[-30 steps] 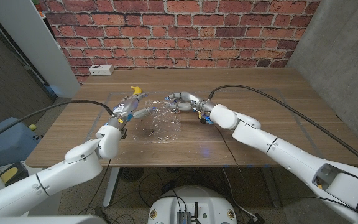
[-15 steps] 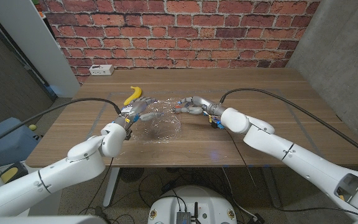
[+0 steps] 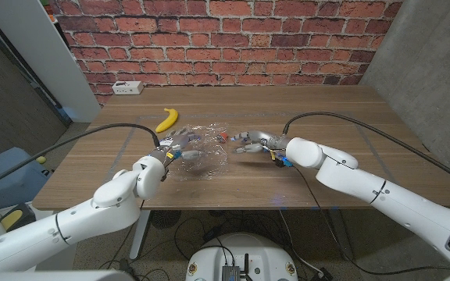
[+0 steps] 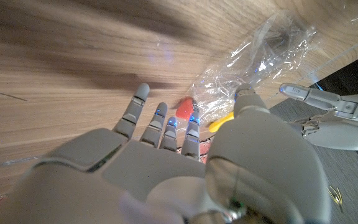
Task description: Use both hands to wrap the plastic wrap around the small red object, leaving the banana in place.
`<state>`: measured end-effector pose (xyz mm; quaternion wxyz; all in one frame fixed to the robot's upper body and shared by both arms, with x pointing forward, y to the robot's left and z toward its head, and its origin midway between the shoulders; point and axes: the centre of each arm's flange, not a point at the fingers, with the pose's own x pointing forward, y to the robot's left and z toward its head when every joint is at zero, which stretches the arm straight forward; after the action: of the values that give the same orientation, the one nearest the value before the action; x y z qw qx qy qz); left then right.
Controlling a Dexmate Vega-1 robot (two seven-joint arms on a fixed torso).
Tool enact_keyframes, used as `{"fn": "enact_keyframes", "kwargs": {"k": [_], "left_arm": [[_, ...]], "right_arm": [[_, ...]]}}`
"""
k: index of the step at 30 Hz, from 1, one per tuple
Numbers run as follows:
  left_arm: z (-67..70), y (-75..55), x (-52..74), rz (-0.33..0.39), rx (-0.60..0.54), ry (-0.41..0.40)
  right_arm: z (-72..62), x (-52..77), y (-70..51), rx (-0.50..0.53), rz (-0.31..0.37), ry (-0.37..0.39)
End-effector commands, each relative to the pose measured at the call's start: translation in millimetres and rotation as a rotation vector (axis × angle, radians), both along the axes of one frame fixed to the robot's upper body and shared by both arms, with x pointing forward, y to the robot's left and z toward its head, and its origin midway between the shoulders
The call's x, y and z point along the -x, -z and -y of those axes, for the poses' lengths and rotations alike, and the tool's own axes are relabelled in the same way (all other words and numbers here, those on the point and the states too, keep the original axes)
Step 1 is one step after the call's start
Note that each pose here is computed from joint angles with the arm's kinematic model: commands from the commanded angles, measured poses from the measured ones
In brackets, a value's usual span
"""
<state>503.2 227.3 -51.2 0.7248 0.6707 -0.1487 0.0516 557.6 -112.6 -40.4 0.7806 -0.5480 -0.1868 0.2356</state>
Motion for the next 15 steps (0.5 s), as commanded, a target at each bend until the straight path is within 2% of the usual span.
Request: {"fn": "enact_keyframes", "kwargs": {"k": [1,9,15], "left_arm": [[5.2,9.4,1.1,-0.063,-0.073,-0.113],[9.3,14.9,-0.8,-0.093,-0.107,-0.158],[11.6,20.6,-1.3,-0.116,-0.122,-0.183]], "right_arm": [[5.1,16.2,7.1,0.159,-0.041,0.084],[0.3,28.2,9.0,0.289,-0.006,0.145],[-4.7,35.0,11.2,0.343,-0.001,0.148]]}}
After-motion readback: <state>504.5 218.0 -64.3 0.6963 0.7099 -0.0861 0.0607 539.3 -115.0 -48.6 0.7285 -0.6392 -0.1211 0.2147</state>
